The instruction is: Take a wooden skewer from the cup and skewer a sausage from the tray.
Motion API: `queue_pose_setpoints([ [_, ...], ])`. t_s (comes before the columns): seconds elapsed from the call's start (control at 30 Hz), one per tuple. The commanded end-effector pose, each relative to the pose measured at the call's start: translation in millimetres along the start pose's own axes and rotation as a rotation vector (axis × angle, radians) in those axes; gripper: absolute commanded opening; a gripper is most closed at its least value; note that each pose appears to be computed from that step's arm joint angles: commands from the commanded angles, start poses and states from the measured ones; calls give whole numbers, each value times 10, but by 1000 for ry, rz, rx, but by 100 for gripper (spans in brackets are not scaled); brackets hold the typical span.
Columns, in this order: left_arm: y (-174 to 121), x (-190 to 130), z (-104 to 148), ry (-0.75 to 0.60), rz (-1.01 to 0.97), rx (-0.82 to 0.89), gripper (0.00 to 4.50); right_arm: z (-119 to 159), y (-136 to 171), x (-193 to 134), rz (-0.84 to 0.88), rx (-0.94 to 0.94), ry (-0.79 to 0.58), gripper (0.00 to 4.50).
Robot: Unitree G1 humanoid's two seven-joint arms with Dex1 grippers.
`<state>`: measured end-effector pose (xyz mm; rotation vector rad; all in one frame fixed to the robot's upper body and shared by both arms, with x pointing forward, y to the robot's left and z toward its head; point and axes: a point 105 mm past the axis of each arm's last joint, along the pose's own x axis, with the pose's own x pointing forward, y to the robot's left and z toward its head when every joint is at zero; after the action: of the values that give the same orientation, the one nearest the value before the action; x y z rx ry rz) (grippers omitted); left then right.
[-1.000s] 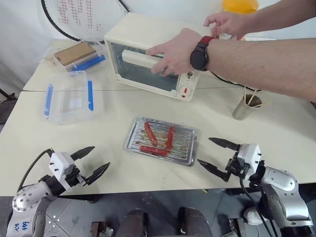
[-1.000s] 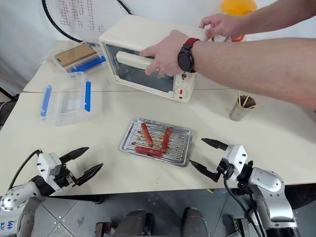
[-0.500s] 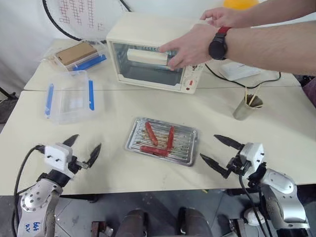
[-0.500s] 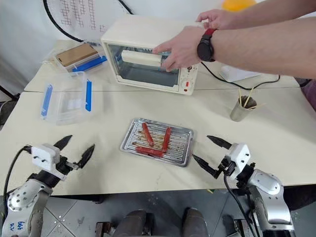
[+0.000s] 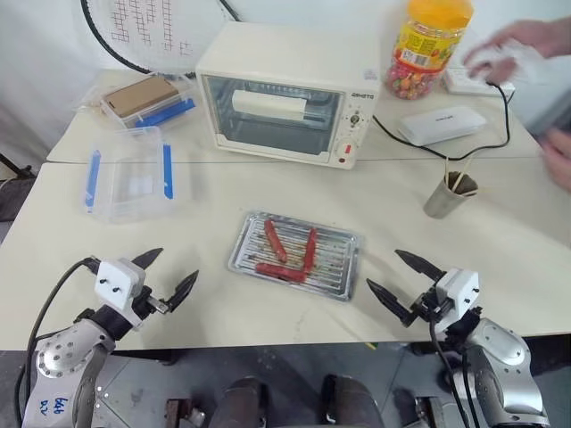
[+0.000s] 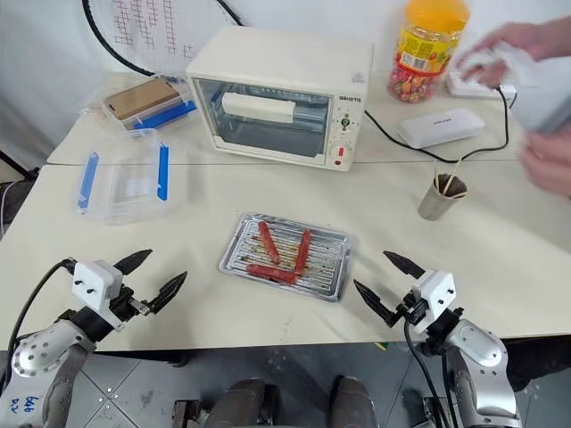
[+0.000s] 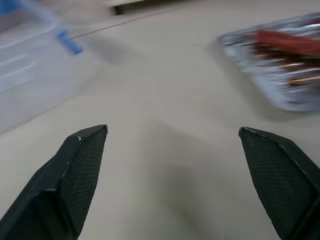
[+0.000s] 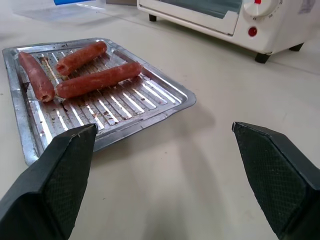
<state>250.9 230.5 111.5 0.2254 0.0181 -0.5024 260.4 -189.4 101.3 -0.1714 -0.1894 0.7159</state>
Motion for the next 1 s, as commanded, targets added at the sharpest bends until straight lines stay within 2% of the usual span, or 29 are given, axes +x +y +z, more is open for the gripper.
queue_pose_setpoints([
  [0.03, -132, -5, -28, 20, -156, 53, 448, 71, -18, 1, 34, -48, -17, 450],
  [0.23, -36, -115, 0, 26, -214, 99, 448, 212, -13, 35, 124, -88, -29, 450],
  [0.37, 104, -242, -32, 80, -245, 144, 448, 236, 98, -69, 246, -103, 27, 450],
  [0.5, 217, -331, -21, 99, -235, 129, 448, 294, 106, -179, 293, -123, 57, 450],
  [0.67, 42, -404, 1, 63, -265, 22, 448, 321, -8, -175, 305, -155, 70, 450],
  [0.77, -40, -470, -45, 63, -240, 40, 448, 350, -139, -3, 286, -180, 30, 450],
  [1.0, -53, -560, -65, 67, -205, 70, 448, 254, -151, 58, 328, -187, 34, 450],
])
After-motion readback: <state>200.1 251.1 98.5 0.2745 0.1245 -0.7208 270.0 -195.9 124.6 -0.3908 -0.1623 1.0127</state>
